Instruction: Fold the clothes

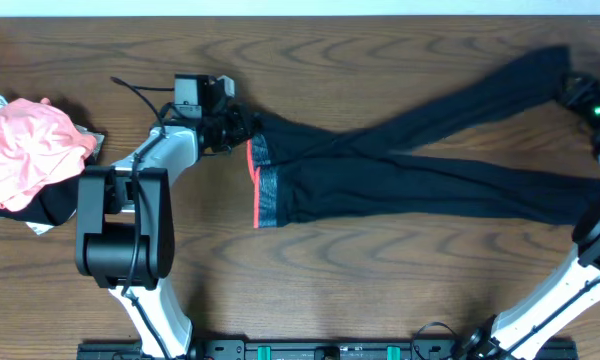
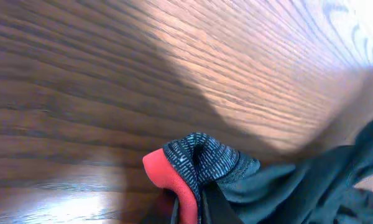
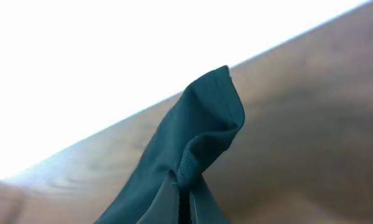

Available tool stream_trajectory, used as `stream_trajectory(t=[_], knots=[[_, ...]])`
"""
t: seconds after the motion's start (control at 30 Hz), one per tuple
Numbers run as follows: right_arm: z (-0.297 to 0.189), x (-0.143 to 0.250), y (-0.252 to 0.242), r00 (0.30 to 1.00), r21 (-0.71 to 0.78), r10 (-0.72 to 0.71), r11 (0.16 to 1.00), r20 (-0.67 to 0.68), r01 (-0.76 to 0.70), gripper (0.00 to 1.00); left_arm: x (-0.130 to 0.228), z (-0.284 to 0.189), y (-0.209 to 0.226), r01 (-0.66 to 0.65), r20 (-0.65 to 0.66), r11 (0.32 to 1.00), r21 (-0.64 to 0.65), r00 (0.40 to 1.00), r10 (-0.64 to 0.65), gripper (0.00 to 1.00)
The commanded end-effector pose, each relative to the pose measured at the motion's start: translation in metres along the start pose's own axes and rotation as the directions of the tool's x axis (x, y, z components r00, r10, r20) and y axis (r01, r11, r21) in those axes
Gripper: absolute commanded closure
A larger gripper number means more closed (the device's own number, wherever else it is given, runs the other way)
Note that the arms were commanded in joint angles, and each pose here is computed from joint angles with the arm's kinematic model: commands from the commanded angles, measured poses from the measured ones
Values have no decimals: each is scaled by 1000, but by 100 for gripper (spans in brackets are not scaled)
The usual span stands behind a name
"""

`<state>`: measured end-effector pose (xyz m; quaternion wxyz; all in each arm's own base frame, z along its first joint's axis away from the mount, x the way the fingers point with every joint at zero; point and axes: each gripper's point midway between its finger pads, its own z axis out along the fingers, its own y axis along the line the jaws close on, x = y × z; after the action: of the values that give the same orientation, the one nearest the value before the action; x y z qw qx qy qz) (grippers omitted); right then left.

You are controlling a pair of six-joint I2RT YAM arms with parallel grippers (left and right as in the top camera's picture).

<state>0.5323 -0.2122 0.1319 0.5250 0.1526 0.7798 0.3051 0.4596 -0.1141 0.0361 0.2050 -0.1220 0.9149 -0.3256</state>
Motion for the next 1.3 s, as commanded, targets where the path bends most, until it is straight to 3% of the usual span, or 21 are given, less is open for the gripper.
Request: stream_trajectory(t=[0.0, 0.23, 0.43, 0.5, 0.53, 0.73, 0.77, 0.83, 0.87, 0.93, 1.07, 1.17, 1.27], knots=[[-13, -17, 28, 998, -106, 59, 993, -10, -60, 98, -4, -6, -7, 16, 9, 1000, 20, 1000, -16, 91], [-16, -2, -12, 989, 91, 149, 985, -16, -147, 87, -3, -6, -7, 17, 9, 1000, 20, 1000, -17, 91], [-21, 21, -35, 989, 216, 121, 971, -81, -101, 82, 2, -6, -4, 30, -11, 1000, 9, 999, -30, 91], [-22, 25, -36, 988, 224, 123, 970, -93, -100, 64, 2, -6, -4, 32, -13, 999, 7, 999, -32, 91], [-22, 25, -36, 988, 223, 124, 969, -92, -101, 61, 2, -6, -4, 32, -13, 999, 7, 999, -32, 91], [-11, 19, -2, 990, 60, 95, 994, -105, -89, 62, 8, -6, -1, 47, -36, 999, -6, 998, -48, 91], [-7, 19, 4, 989, 49, 96, 995, -113, -91, 68, 9, -6, -1, 48, -39, 999, -7, 998, -49, 91], [1, 26, 7, 983, 81, 120, 991, -139, -110, 75, 10, -6, -1, 48, -44, 999, -6, 998, -49, 90], [7, 40, 1, 967, 191, 185, 970, -173, -151, 75, 13, -6, -2, 52, -55, 999, 1, 997, -52, 91], [11, 50, -2, 957, 276, 203, 951, -207, -142, 75, 16, -6, -6, 50, -74, 998, 22, 996, -49, 91], [18, 59, 9, 927, 449, 54, 884, -371, 128, 69, 21, -7, -5, 51, -93, 998, 23, 995, -49, 91], [22, 28, 32, 884, 537, -119, 756, -452, 376, 58, 23, -6, -6, 14, -98, 1000, 25, 995, -12, 91], [26, -2, 62, 874, 569, -200, 690, -444, 447, 51, 25, -4, -8, -15, -103, 1000, 27, 995, 18, 90]])
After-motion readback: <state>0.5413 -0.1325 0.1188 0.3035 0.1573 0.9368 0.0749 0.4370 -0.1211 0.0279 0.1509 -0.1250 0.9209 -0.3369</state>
